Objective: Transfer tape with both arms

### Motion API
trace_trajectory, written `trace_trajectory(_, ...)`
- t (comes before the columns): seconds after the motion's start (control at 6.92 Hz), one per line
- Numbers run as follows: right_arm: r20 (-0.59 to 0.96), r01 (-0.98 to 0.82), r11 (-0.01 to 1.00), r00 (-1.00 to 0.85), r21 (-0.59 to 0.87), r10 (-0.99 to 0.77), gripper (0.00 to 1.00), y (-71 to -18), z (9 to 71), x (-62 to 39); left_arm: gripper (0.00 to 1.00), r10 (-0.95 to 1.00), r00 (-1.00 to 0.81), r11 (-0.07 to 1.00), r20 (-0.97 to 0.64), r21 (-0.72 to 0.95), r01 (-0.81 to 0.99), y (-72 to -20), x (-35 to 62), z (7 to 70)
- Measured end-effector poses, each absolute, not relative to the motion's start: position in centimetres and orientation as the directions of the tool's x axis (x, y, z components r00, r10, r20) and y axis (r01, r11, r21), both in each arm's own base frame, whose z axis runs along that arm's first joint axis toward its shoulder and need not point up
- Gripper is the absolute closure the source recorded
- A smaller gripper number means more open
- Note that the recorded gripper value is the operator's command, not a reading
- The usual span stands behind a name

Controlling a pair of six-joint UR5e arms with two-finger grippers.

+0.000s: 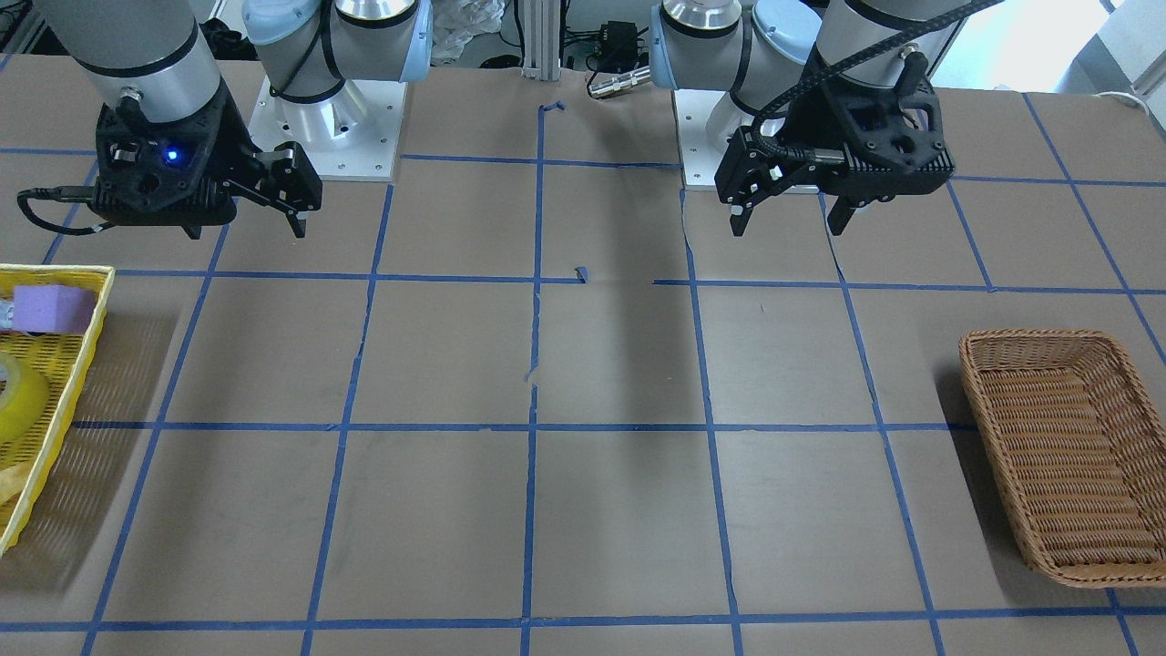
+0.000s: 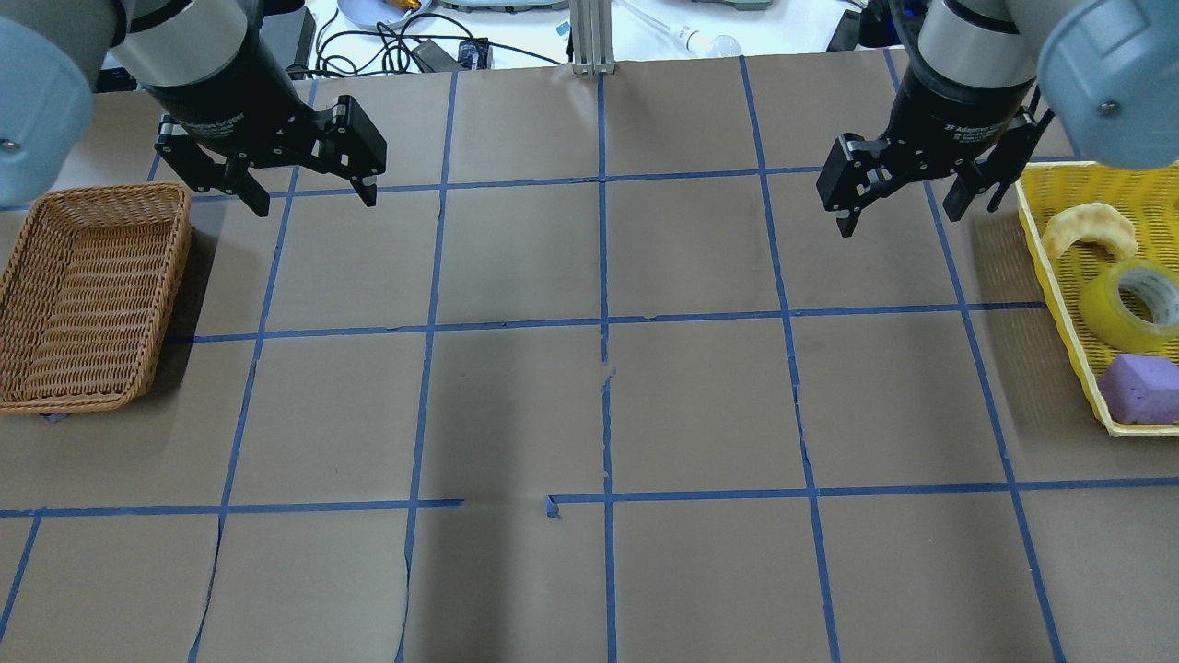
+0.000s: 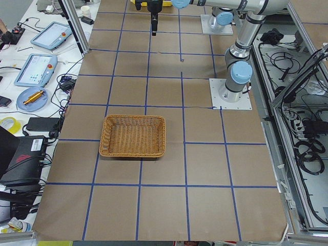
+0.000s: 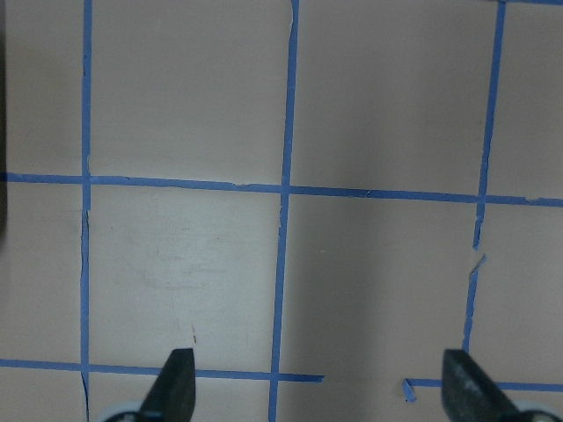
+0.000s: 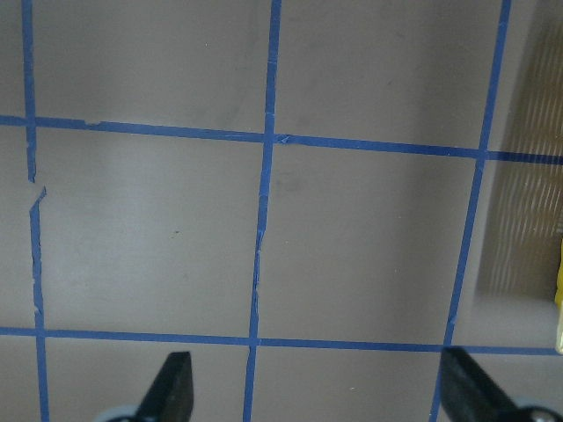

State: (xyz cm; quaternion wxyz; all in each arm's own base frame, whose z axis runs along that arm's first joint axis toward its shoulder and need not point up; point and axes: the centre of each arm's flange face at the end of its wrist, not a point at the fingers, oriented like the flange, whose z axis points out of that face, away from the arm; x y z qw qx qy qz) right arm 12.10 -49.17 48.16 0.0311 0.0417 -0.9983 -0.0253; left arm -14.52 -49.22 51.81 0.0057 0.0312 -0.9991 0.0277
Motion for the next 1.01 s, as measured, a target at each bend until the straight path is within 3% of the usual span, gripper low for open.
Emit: trace_trajectory(1.01,0.06,-0.09,0.995,-0.994,0.052,-0.093,0.0,-48.96,48.28,12.1,0.0,-0.063,-0.998,0.996,0.015,-0.055,-0.064,-49.26,-14.42,51.86)
